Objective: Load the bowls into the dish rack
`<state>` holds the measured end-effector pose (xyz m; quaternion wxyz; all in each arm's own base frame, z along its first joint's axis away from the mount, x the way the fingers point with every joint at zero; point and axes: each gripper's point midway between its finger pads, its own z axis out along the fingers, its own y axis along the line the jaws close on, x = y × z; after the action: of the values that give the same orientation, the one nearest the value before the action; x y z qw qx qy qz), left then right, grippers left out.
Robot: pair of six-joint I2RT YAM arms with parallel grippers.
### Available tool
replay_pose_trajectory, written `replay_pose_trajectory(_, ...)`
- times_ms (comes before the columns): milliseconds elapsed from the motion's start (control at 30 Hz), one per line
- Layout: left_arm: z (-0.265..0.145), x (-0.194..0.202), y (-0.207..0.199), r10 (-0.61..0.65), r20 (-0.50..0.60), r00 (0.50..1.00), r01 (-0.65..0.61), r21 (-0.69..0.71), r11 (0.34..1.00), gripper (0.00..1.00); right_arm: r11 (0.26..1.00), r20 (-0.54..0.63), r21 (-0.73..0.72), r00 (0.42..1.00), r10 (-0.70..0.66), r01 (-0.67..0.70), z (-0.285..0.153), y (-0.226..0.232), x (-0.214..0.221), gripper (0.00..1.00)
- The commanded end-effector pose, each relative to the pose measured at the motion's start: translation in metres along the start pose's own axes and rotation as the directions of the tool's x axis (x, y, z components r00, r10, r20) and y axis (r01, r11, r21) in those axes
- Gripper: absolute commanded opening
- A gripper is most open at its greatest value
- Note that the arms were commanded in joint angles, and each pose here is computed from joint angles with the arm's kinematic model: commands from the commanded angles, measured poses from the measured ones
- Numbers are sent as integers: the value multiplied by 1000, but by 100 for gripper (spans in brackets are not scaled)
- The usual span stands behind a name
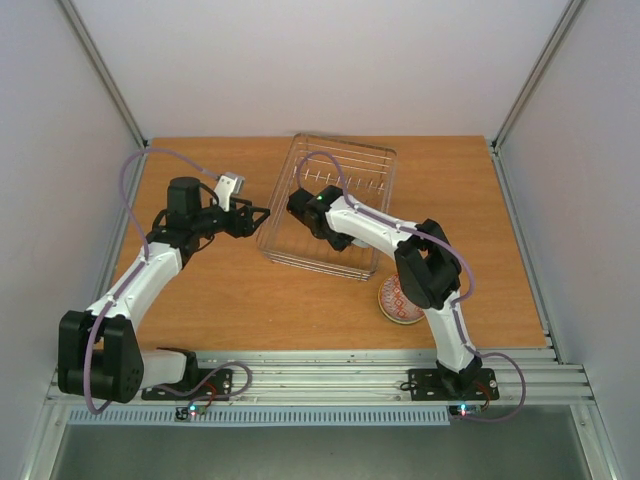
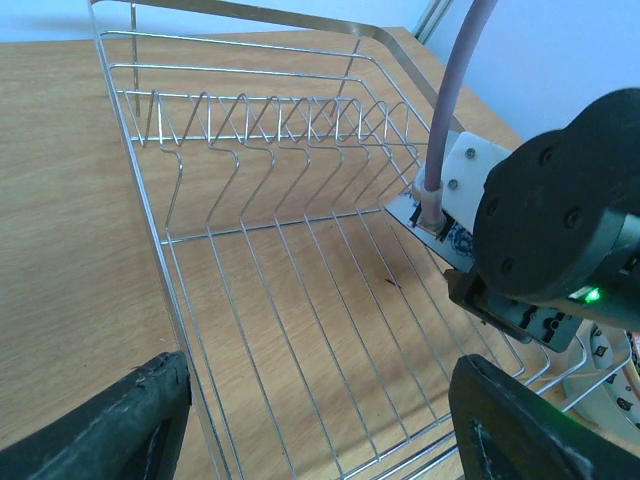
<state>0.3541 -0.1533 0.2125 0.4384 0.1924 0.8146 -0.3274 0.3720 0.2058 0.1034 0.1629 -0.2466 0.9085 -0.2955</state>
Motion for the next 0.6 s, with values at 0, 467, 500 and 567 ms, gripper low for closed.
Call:
replay_pose_trajectory(0,-6,-14,-5,31,59,998,-32,20,999,72,999,-41,39,999,-15,17,12,5,9,8)
replay_pose_trajectory(467,-1,-11,-2,18,46,999,-19,24,1000,72,1000,-36,14,999,-11,11,19,23,9,76)
replay_pose_trajectory(500,-1,-11,-2,18,46,999,-19,25,1000,72,1000,-35,10,999,-9,9,19,23,9,81)
replay_pose_trajectory(567,-1,-11,-2,17,47,999,-18,24,1000,72,1000,-30,-3,1000,-6,5,19,26,8,89)
